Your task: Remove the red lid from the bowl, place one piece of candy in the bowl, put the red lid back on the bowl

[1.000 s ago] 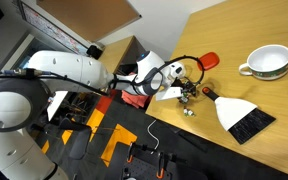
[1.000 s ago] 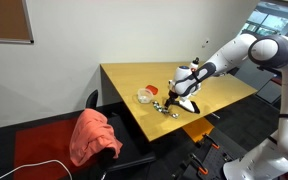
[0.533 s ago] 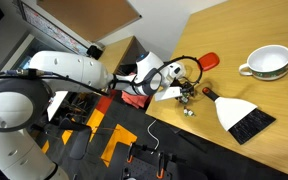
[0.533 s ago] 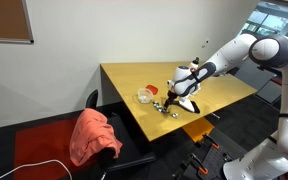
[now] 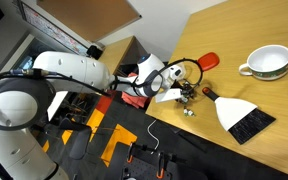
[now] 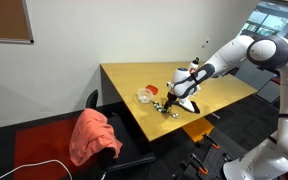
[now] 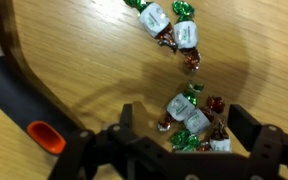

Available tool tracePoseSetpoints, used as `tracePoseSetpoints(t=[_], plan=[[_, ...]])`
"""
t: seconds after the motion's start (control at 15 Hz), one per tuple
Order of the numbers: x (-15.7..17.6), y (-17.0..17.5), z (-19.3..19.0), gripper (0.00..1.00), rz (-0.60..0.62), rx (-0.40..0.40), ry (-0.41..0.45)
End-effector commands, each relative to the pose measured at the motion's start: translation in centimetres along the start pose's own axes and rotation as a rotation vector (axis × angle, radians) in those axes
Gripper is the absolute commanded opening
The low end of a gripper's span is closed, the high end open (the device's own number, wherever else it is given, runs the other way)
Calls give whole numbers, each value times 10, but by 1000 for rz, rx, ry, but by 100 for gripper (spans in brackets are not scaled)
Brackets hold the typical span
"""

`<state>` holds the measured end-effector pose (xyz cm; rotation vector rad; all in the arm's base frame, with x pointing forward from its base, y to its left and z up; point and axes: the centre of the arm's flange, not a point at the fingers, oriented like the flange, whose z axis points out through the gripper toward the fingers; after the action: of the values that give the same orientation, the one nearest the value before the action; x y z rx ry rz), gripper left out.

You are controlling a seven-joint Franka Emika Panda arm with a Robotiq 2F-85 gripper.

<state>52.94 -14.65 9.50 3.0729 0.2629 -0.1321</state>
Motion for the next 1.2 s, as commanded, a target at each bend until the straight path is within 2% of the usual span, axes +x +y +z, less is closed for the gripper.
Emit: tracePoseSetpoints(t=[0.0,0.47,0.6,0.87,1.13], plan=[[-2,-2,3,66,-18,11,2],[-3,-5,9,12,-23,13,-7],[-2,-6,9,1,-25,13,-7],[-4,-10,3,3,-30,11,-7],[-4,-18,-23,3,-25,39,-8]])
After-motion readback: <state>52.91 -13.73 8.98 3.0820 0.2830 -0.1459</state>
